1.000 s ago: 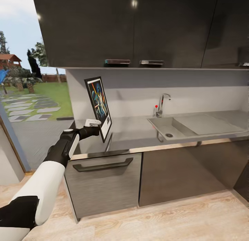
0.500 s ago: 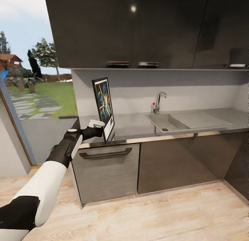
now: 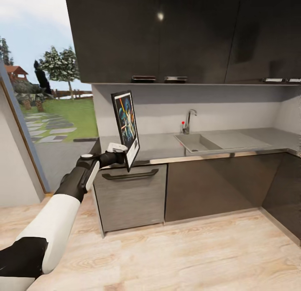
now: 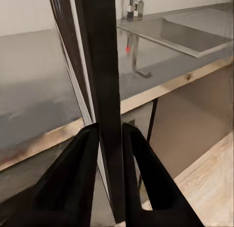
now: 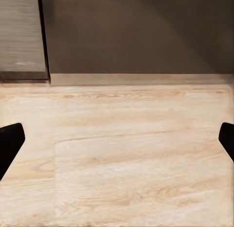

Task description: Pick up the poster from the kitchen countertop and hang it on one of the wall nails in the kitchen.

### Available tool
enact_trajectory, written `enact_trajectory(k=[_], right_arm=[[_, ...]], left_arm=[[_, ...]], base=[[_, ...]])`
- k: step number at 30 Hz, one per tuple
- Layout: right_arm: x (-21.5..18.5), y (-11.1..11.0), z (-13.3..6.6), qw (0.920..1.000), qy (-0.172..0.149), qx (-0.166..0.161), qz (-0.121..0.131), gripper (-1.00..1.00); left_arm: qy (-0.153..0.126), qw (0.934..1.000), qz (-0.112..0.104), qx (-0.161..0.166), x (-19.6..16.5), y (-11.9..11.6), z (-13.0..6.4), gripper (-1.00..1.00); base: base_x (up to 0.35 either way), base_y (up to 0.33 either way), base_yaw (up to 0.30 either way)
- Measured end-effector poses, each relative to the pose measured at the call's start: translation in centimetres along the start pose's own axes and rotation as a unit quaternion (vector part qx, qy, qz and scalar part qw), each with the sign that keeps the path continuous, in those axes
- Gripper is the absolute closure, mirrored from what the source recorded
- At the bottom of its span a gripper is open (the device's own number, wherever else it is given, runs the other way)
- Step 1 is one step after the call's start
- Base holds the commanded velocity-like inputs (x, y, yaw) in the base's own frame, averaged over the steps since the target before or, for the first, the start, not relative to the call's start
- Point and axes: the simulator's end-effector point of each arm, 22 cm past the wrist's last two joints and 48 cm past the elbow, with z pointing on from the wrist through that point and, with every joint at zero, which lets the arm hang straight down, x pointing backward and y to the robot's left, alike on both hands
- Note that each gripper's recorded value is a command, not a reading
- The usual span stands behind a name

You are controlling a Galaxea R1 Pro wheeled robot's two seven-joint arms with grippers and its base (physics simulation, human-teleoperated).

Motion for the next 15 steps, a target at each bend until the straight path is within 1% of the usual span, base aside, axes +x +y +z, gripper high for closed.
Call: enact_trajectory(k=[2, 3, 4, 5, 6, 7, 9, 10, 13, 14, 15], right_arm=[[0.0, 0.0, 0.0, 1.0000, 0.000, 0.000, 0.000, -1.00], [0.0, 0.0, 0.0, 1.0000, 0.000, 0.000, 0.000, -1.00], [0.0, 0.0, 0.0, 1.0000, 0.000, 0.000, 0.000, -1.00], [0.0, 0.0, 0.0, 1.0000, 0.000, 0.000, 0.000, -1.00], [0.0, 0.0, 0.0, 1.0000, 0.000, 0.000, 0.000, -1.00], [0.0, 0.0, 0.0, 1.0000, 0.000, 0.000, 0.000, -1.00], [0.0, 0.0, 0.0, 1.0000, 0.000, 0.000, 0.000, -1.00], [0.0, 0.0, 0.0, 1.0000, 0.000, 0.000, 0.000, -1.00], [-0.1, -0.1, 0.0, 1.0000, -0.001, 0.000, -0.001, -1.00], [-0.1, -0.1, 0.0, 1.0000, -0.001, 0.000, -0.001, -1.00], [-0.1, -0.2, 0.1, 1.0000, -0.001, 0.000, -0.001, -1.00]], left_arm=[[0.001, 0.9994, -0.001, 0.035, -0.1, -1.6, -0.1, 1.00], [0.001, 0.9992, 0.000, 0.040, -0.2, -1.8, -0.2, 1.00], [0.000, 0.9986, 0.000, 0.053, -0.2, -2.4, -0.3, 1.00], [0.000, 0.9982, 0.000, 0.060, -0.3, -2.7, -0.3, 1.00], [0.000, 0.9970, 0.000, 0.078, -0.3, -3.5, -0.4, 1.00], [0.000, 0.9961, 0.001, 0.089, -0.4, -4.0, -0.5, 1.00], [-0.005, 0.9906, 0.003, 0.137, -0.8, -6.1, -1.1, 1.00], [-0.005, 0.9890, 0.004, 0.148, -0.8, -6.6, -1.3, 1.00], [-0.005, 0.9796, 0.009, 0.201, -0.9, -9.0, -2.1, 1.00], [-0.004, 0.9780, 0.012, 0.208, -0.8, -9.4, -2.2, 1.00], [0.001, 0.9746, 0.019, 0.223, -0.5, -10.3, -2.4, 1.00]], base=[[-0.335, 0.000, 0.000], [-0.264, 0.000, 0.000], [-0.211, 0.000, 0.000], [-0.135, 0.000, 0.000], [-0.108, 0.000, 0.000], [-0.069, 0.000, 0.000], [-0.040, 0.000, 0.000], [-0.023, 0.000, 0.000], [-0.010, 0.000, 0.000], [-0.005, 0.000, 0.000], [-0.004, 0.000, 0.000]])
